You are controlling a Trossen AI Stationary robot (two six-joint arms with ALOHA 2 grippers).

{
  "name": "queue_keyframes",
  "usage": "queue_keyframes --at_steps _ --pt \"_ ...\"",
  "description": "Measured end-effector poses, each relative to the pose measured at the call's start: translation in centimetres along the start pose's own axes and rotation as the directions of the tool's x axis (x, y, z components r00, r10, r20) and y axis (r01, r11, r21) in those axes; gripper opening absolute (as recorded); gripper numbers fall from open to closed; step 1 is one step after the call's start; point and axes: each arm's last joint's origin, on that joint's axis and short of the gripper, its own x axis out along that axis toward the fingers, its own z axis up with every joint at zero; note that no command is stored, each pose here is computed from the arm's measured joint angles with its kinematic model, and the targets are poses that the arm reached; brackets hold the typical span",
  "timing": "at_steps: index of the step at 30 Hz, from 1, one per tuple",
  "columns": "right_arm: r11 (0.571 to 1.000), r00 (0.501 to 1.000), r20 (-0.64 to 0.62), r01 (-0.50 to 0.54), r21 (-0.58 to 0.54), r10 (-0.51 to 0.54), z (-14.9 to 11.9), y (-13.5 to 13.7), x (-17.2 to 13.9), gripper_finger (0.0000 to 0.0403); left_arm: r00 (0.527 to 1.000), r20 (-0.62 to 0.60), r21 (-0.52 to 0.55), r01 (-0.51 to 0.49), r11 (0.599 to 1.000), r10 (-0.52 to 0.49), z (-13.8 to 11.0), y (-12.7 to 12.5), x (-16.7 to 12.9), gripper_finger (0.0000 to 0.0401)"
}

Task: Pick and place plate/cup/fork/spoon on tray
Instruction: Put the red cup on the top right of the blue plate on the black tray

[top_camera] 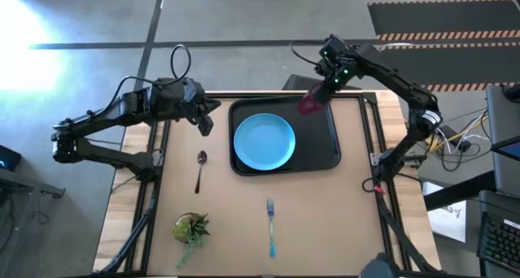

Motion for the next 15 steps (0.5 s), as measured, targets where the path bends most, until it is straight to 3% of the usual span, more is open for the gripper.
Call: queue_keyframes --at_steps 15 --pt "0.992 0.999 -0.010 -0.045 0.120 0.047 -0.2 -5.4 1.0 0.0008 1.000 -0.004 -0.001 0.009 1.000 -0.009 0.0 0.0 0.0 0.0000"
